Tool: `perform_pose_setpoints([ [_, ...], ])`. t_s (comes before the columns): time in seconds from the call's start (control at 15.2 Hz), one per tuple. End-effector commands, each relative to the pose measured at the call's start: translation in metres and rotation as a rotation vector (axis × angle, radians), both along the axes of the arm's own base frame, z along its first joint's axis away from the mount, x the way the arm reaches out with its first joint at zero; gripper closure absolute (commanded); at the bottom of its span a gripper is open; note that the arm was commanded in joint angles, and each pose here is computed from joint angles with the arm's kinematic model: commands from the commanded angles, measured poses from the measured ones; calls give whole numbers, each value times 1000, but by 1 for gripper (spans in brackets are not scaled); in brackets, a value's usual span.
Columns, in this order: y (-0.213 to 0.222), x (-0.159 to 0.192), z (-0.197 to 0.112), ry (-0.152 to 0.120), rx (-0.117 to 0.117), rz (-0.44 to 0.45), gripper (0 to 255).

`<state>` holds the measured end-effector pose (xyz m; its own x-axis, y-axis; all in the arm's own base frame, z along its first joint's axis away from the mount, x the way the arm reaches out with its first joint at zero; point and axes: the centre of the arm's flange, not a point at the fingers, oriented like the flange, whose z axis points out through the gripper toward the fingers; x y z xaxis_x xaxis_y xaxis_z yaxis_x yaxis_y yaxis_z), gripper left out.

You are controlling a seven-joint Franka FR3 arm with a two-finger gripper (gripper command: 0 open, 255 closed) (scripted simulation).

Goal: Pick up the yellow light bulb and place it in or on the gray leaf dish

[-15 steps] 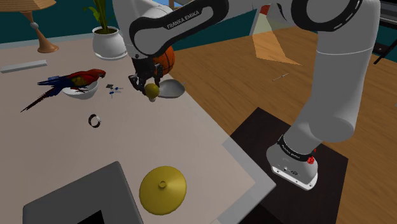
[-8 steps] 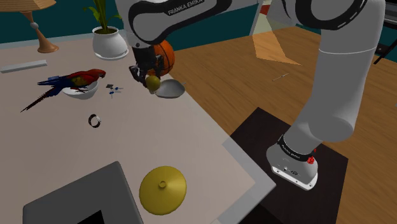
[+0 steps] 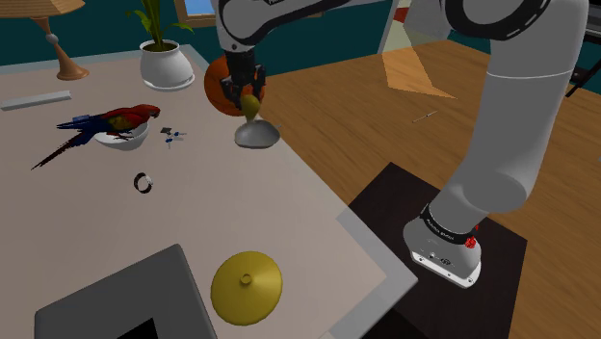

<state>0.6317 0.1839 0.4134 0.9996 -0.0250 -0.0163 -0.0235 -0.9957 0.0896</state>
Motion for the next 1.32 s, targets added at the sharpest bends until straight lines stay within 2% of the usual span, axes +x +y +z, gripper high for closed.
perform_pose_setpoints([
  [0.0,-25,14,3,0,0,1,255],
  [0.2,-60,28,8,0,0,1,255],
  [1.25,-60,28,-77,0,0,1,255],
])
